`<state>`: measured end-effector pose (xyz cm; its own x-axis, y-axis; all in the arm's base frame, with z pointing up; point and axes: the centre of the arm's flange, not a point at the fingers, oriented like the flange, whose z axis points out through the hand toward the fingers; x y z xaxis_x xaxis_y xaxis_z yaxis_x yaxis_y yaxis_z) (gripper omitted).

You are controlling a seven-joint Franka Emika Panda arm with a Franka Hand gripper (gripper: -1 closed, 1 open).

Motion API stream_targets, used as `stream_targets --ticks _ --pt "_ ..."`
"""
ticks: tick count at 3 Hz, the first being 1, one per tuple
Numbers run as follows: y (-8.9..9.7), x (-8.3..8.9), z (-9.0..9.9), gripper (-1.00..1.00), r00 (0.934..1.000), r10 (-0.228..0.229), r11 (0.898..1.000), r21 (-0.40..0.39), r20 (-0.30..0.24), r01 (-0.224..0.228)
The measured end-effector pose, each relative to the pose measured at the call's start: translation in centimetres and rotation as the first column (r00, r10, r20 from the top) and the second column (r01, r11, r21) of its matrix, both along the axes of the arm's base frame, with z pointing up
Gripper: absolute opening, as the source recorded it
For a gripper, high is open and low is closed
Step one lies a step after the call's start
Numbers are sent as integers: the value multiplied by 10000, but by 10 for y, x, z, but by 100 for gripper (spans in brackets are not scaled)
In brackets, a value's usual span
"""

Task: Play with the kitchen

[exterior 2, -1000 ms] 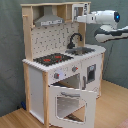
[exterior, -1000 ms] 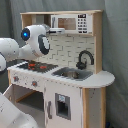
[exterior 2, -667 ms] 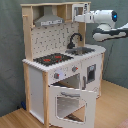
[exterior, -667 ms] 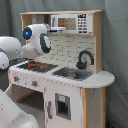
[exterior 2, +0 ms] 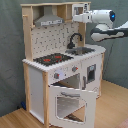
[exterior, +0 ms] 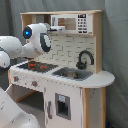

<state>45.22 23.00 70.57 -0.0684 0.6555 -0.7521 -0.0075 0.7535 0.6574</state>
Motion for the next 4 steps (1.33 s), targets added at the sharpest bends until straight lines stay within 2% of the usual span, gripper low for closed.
stream_targets --ticks 1,2,4 --pt "6 -1 -2 -100 9999 115 9999 -21 0 -115" --pt "6 -7 -6 -100 9973 478 9985 247 564 -492" --pt "-5 -30 -10 -100 9912 838 9941 600 1021 -902"
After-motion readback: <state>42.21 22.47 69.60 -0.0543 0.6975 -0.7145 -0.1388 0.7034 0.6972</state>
